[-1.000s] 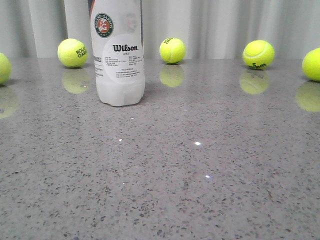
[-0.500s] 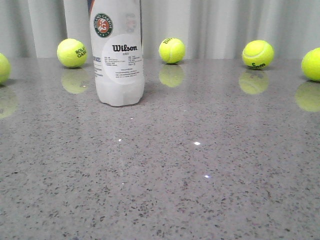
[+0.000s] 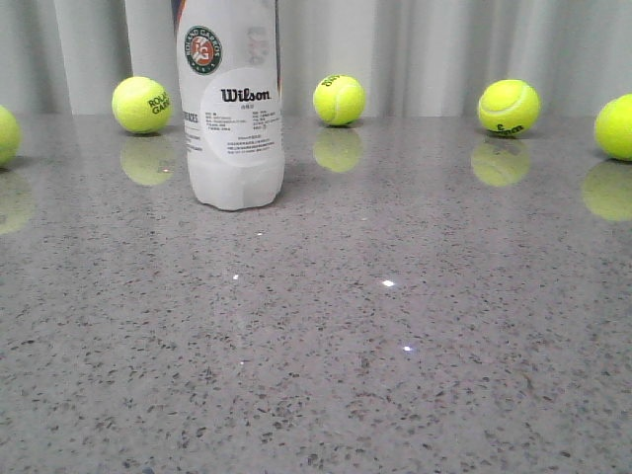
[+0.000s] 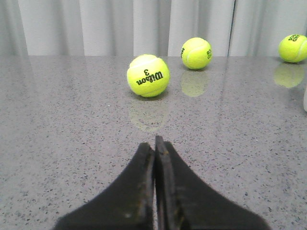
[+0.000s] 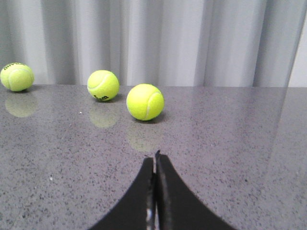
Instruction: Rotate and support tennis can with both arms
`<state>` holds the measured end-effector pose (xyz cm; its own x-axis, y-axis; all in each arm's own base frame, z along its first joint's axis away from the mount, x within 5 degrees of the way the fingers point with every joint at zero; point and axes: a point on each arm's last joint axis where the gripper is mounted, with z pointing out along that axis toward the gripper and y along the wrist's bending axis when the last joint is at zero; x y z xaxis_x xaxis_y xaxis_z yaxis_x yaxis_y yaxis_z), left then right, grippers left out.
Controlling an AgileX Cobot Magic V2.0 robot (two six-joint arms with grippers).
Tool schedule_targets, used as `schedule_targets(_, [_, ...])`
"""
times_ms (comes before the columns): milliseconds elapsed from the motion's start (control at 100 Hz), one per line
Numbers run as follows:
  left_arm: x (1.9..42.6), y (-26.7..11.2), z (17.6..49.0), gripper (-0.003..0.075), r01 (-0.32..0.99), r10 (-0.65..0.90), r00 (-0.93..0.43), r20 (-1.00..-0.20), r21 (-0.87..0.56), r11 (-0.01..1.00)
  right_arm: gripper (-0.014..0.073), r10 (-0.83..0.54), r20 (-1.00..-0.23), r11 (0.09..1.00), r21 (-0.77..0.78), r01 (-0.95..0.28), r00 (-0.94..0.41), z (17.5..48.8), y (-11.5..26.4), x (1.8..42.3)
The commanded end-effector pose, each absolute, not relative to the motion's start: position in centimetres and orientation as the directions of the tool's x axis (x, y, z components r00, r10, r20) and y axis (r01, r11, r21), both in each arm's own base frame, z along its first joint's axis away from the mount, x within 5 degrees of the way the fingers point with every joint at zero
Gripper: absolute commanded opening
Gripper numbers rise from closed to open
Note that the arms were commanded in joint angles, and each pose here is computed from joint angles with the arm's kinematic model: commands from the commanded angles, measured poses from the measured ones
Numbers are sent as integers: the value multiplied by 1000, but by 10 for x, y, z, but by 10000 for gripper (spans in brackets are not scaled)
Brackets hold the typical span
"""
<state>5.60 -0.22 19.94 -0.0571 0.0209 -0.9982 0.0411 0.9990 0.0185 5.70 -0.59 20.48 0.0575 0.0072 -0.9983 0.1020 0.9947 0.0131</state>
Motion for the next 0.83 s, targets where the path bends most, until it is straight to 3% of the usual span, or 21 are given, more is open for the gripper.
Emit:
schedule_targets(0, [55,-2,194,-19,42,9,16,-1000,10,999,-58,-17,-991,995,-3,102,129,209,-5,55])
schedule_targets(820, [55,-2,194,-19,42,9,16,-1000,10,999,-58,-15,-993,995,-3,102,115,207,-5,55])
